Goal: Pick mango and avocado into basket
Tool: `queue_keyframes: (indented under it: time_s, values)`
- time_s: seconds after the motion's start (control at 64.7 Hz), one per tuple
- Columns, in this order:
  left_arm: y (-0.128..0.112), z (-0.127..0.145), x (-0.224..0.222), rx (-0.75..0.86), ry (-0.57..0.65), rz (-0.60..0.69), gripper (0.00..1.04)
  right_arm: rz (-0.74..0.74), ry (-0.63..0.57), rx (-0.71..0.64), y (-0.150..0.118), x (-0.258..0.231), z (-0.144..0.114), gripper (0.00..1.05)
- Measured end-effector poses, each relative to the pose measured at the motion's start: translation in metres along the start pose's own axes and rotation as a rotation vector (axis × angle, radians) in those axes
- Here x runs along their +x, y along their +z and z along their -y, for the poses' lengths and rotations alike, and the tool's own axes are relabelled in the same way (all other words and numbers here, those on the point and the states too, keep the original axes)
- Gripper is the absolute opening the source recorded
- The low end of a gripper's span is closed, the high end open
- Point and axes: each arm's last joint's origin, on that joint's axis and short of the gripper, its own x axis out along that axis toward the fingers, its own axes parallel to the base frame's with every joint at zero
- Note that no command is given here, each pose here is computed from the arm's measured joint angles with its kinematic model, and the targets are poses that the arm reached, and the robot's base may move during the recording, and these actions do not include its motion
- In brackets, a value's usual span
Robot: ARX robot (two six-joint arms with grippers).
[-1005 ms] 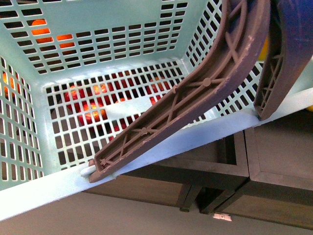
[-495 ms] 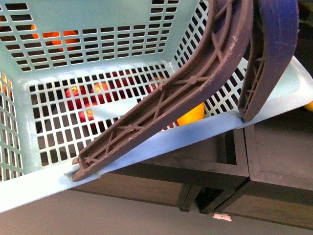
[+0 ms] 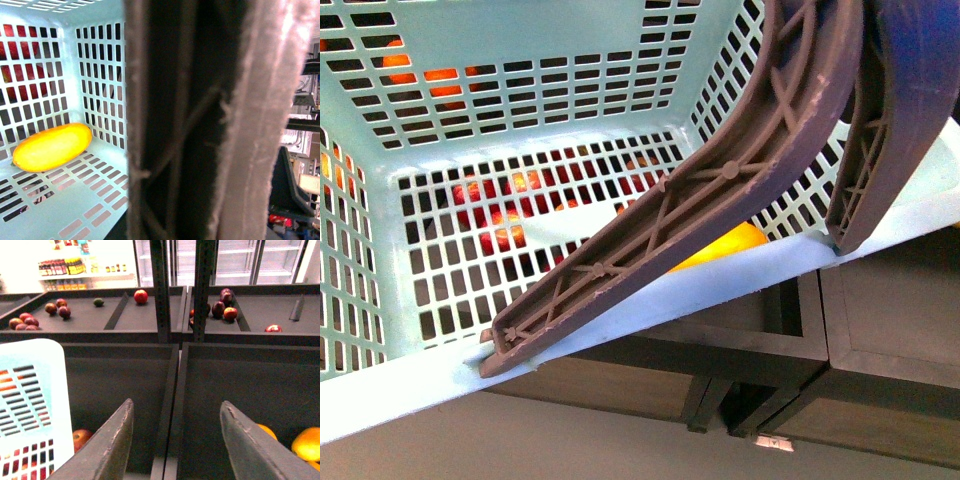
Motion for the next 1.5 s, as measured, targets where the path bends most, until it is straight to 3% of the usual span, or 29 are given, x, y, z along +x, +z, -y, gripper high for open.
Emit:
queue_keyframes:
  time_s: [0.34, 0.742, 1.33, 1.376, 1.5]
  values:
    - [0.0, 0.0, 0.0, -0.001, 0.001, 0.002, 0.14, -0.004, -0.008, -0.041, -0.019, -0.038, 0.015, 0.02]
    - [0.0, 0.0, 0.0, 0.0, 0.001, 0.001, 0.14, -0.009, -0.006, -0.046, -0.032, -0.068, 0.016, 0.02]
    - [0.0, 0.0, 0.0, 0.0, 0.001, 0.002, 0.14, 0.001, -0.006, -0.047, -0.032, -0.071, 0.016, 0.93]
    - [0.0, 0.0, 0.0, 0.0, 0.002, 0.002, 0.14, 0.001, -0.006, -0.047, -0.032, -0.071, 0.016, 0.97]
    - [-0.001, 0.001, 0.0, 0.003, -0.002, -0.005, 0.14, 0.001, -0.01, -0.047, -0.032, -0.071, 0.016, 0.96]
